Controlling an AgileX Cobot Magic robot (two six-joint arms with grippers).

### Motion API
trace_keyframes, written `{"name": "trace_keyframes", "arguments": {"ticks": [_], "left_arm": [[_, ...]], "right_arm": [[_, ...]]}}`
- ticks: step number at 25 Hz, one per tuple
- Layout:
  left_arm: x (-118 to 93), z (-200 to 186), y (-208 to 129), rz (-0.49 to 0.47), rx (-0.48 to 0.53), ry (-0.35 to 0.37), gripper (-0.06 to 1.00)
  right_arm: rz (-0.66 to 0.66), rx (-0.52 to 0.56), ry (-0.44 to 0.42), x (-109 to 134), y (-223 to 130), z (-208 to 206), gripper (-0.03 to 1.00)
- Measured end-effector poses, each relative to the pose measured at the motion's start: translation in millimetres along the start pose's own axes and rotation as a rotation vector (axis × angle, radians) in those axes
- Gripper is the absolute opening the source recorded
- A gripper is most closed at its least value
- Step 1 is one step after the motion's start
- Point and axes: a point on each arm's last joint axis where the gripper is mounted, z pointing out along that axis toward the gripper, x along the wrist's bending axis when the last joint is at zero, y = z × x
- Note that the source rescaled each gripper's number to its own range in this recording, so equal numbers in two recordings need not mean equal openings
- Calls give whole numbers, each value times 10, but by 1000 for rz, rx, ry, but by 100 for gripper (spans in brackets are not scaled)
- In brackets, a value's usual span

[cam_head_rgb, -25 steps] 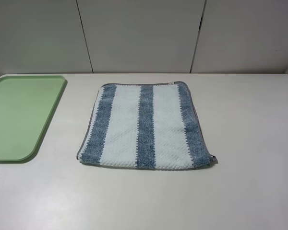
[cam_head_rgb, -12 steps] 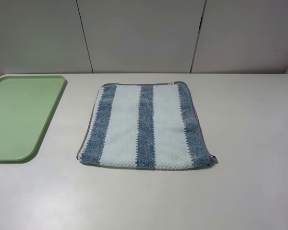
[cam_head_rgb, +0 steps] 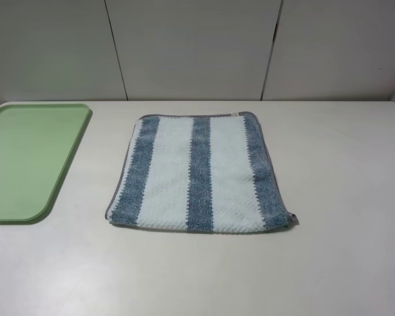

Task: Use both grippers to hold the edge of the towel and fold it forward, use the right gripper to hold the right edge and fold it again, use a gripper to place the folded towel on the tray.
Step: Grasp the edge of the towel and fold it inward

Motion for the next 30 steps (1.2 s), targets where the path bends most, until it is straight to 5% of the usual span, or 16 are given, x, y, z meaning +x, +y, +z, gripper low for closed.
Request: {"name": "trace_keyframes", "arguments": {"ticks": [11,22,30], "left_arm": [[71,-132,158,23,-40,65,99],[87,65,966,141,101,60,99],[-104,419,1430,331,133,-79,99]], "right_arm": [[-19,-29,-30,-24,138,-92,100],[-17,81,-29,-32,685,182,100],[-96,194,-1,-2,1132,597,100]]}}
